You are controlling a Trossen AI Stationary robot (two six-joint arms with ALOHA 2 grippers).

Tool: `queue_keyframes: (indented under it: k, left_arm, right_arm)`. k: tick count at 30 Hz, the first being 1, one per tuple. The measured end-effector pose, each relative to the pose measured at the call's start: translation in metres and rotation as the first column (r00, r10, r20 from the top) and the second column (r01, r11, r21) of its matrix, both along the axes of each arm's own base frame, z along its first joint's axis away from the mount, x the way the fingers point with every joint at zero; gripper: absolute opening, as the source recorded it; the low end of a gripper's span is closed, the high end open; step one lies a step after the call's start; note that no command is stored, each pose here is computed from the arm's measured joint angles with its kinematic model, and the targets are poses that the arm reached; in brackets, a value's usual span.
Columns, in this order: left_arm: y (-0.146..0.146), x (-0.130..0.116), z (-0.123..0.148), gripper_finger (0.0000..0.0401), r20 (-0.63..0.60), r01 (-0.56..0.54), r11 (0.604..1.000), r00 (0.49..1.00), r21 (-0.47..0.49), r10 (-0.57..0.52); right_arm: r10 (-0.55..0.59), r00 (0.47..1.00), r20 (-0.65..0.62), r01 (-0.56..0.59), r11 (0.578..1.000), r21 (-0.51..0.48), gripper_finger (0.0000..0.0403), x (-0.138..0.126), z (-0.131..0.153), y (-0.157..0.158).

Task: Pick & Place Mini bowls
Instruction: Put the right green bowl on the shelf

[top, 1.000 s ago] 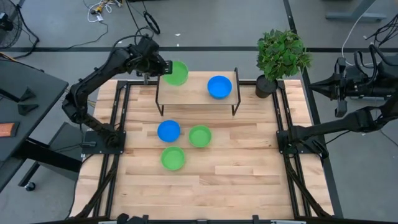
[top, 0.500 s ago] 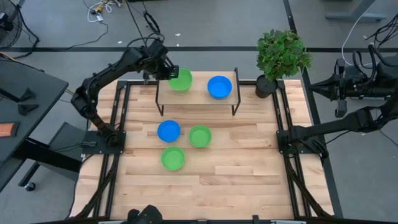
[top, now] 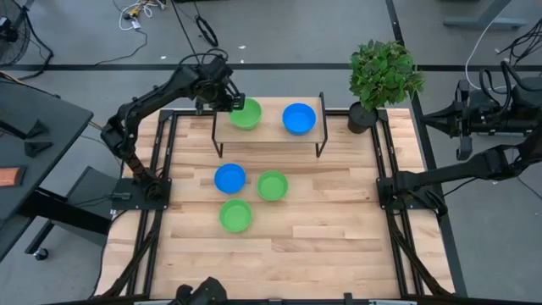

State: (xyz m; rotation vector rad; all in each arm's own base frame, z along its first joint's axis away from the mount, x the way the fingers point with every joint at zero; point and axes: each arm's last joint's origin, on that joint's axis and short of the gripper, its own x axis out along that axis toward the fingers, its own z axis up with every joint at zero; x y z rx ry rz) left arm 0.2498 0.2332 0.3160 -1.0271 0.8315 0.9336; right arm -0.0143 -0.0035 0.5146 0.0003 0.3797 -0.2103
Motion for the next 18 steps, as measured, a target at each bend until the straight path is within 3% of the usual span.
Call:
queue_keyframes:
  k: [18]
  left_arm:
    - [-0.0021, -0.0007, -0.0014, 0.0006, -0.043, 0.001, 1.000, 0.999, 0.008, -0.001]
  right_arm:
    - [0.000, 1.000, -0.001, 0.000, 1.000, -0.002, 0.0008, 0.0000, 0.0000, 0.0000]
